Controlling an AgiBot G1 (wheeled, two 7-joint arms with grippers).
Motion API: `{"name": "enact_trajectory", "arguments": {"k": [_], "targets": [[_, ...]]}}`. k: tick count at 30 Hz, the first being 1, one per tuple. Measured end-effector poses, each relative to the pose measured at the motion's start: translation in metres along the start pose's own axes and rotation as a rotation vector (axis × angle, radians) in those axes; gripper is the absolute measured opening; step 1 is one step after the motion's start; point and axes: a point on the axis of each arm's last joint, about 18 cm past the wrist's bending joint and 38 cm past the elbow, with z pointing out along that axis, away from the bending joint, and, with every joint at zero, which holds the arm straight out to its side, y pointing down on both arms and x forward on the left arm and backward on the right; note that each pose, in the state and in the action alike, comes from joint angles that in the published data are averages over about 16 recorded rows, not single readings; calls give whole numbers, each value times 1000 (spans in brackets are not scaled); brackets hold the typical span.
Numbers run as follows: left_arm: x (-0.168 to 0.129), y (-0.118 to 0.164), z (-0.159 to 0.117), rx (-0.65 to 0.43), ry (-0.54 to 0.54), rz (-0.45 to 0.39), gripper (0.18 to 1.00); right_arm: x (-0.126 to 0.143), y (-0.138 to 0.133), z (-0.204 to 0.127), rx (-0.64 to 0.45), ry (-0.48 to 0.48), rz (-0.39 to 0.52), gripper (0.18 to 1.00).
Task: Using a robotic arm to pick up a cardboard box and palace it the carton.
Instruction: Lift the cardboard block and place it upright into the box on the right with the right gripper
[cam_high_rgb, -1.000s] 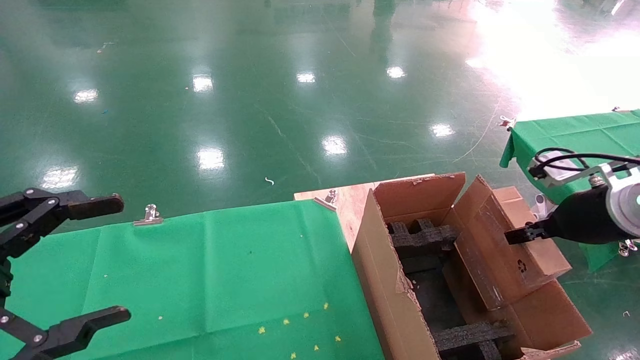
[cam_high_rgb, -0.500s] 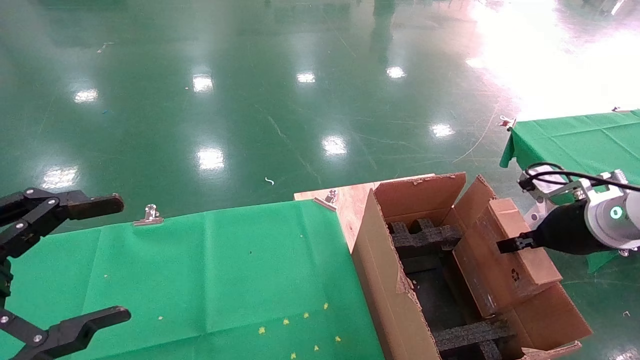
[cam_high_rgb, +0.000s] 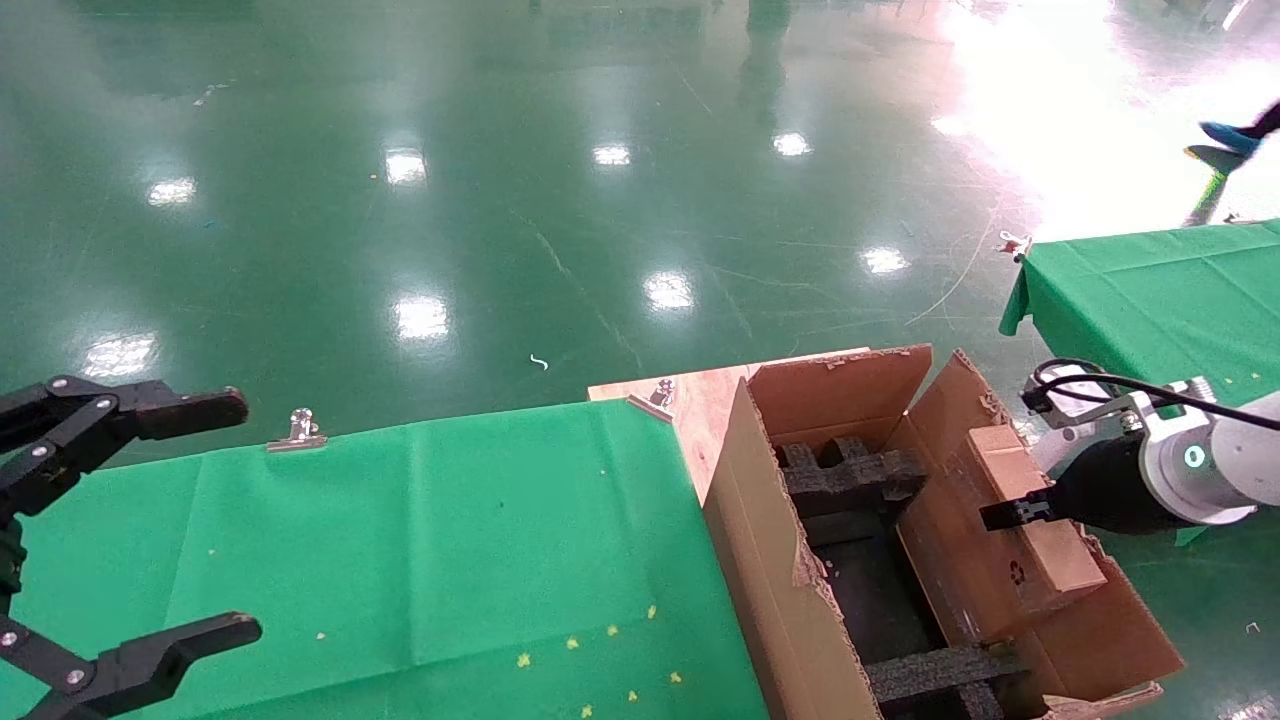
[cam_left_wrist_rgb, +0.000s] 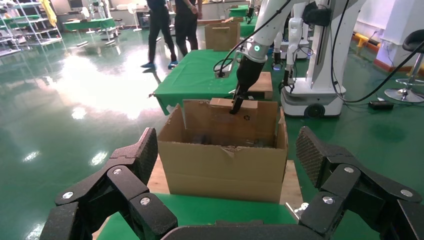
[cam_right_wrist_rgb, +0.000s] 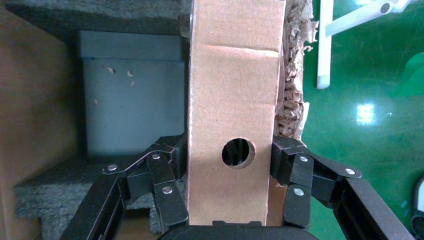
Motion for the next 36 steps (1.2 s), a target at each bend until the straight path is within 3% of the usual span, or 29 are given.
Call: {"name": "enact_trajectory", "arguments": {"k": [36], "targets": [[0, 0, 0, 0, 0, 0, 1001, -11, 16, 77, -73, -18, -20, 394]]}}
